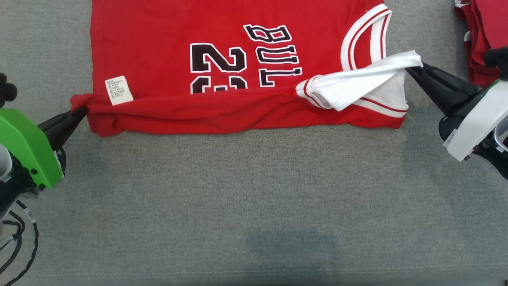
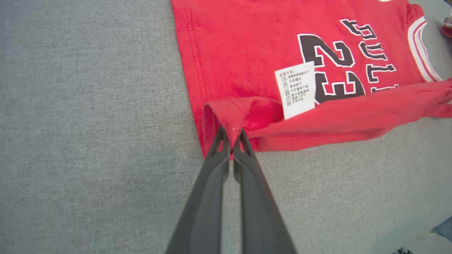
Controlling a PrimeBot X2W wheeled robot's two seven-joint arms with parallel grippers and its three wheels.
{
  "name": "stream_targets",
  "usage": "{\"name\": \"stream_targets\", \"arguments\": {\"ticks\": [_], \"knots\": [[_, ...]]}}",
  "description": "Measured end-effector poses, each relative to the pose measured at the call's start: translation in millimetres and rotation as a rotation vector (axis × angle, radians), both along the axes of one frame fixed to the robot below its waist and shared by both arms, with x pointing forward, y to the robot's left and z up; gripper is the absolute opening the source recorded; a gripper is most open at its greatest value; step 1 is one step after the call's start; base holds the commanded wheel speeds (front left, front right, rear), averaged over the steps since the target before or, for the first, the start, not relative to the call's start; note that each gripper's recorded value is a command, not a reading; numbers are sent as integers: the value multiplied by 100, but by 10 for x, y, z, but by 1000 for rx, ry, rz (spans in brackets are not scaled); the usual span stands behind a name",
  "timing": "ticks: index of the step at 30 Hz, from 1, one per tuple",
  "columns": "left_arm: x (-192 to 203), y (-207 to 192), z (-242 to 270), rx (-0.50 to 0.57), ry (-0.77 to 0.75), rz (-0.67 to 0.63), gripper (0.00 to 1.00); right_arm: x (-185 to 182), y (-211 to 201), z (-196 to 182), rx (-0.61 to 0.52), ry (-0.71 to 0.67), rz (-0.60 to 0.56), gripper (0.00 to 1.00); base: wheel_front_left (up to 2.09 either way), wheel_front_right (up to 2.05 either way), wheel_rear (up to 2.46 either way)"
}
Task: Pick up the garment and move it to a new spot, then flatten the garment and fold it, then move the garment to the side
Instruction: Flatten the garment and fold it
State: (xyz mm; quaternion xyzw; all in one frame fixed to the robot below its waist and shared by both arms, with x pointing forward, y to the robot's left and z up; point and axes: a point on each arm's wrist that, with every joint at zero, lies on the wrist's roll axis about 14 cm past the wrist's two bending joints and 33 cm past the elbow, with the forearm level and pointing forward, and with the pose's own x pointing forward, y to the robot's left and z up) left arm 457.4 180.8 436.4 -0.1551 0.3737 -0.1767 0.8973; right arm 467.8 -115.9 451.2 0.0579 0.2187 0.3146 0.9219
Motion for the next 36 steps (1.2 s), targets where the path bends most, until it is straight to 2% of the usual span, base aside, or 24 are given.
{"name": "stream_targets", "arguments": {"ticks": [16,17,18,19,20,21,22,23,24,30,36], "knots": [[295,-39,-215,45,55,6,0,201,36,-288,-31,63,-4,0,0,0,0],[305,-29,-232,51,60,13,19,210,42,-292,-34,61,-3,14,0,0,0],[316,-16,-252,62,63,17,27,216,50,-296,-35,61,-1,23,0,0,0],[322,-4,-275,75,66,19,35,228,52,-296,-36,58,-3,45,0,0,0],[328,-4,-290,79,69,22,40,242,53,-292,-36,48,-6,75,0,0,0],[340,-4,-302,76,72,33,58,251,55,-294,-36,44,-9,100,0,0,0],[348,-12,-317,73,77,38,71,263,52,-295,-32,41,-16,100,0,0,0],[352,-19,-330,72,80,39,96,273,45,-293,-29,37,-22,100,0,0,0],[363,-21,-336,69,80,47,100,288,29,-290,-32,30,-28,100,0,0,0],[358,-29,-363,61,89,69,100,357,-79,-222,-41,-31,-72,100,0,0,0],[488,93,-129,54,-12,131,100,363,-107,-64,-24,-110,-97,100,0,0,0]]}}
